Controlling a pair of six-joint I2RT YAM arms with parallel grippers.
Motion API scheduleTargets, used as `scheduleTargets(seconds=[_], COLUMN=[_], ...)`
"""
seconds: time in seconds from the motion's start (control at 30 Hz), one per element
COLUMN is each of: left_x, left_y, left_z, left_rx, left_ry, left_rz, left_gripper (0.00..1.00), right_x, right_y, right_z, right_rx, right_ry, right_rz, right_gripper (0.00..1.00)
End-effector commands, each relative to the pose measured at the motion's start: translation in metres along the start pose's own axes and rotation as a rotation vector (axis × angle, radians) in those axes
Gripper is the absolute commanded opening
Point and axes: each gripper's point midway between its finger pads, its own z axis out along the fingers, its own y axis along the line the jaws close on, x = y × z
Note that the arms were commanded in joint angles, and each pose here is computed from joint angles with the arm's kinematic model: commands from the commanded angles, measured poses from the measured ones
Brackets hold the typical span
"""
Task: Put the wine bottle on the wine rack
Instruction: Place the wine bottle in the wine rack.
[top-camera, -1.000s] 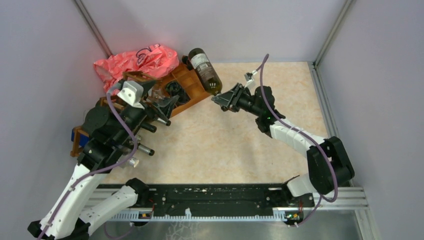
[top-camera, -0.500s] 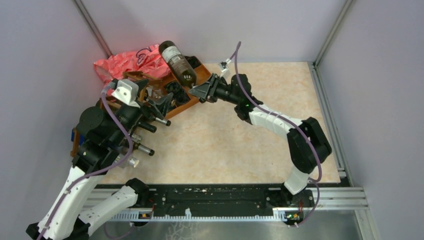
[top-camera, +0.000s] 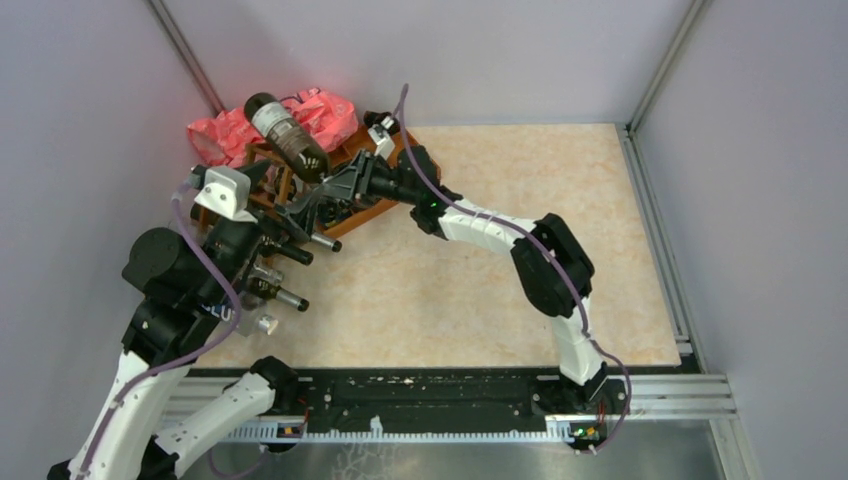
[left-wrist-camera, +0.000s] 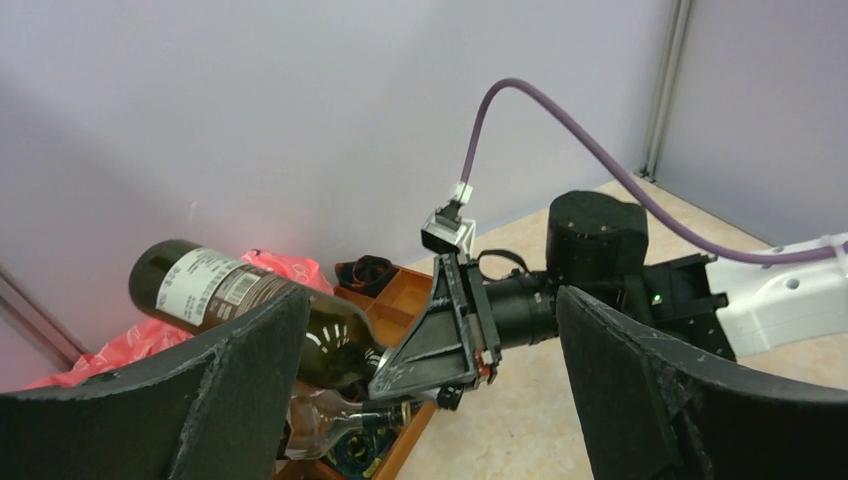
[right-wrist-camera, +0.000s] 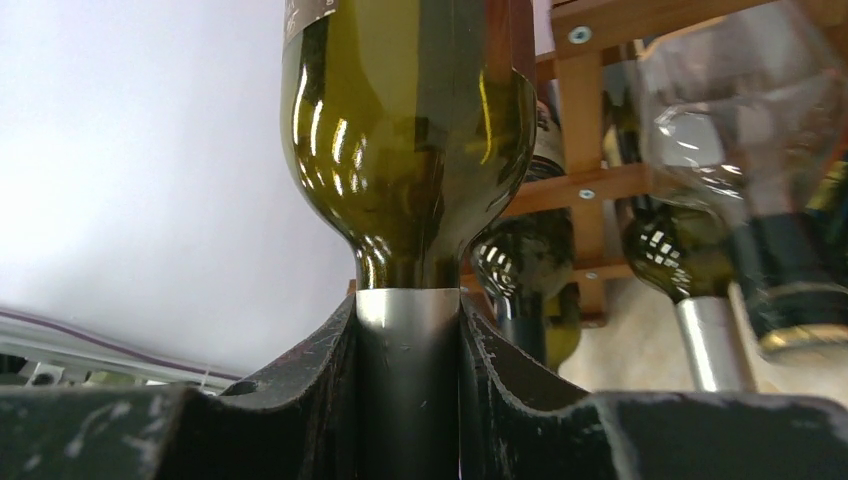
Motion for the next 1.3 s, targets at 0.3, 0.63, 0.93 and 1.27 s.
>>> scheduleTargets(seconds=[0.3,0.63,0.93,1.27], left_x=[-0.014,-0.015,-0.018,-0.019], left_y=[0.02,0.023,0.023,0.022], left_z=[-0.025,-0.033,-0.038,-0.039], left_rx=[-0.082,-0.093,-0.091,-0.085], left_ry=[-0.013,-0.016,-0.026,-0.031], left_rz=[0.03,0.035,0.029,0.021], left_gripper=[0.99,0.99,0.99,0.99], right_x=[-0.002,0.011,0.017,0.032], right_y=[0.092,0.069,0.06,0.046], right_z=[0.065,0.081,0.086,0.085], right_rx=[-0.268,-0.17,-0.093,-0.018], right_ry=[-0.034,-0.008,0.033,0.151], right_rz=[-0.149,-0.153,-0.207,-0.287], right_gripper=[0.0,0.0,0.0,0.02])
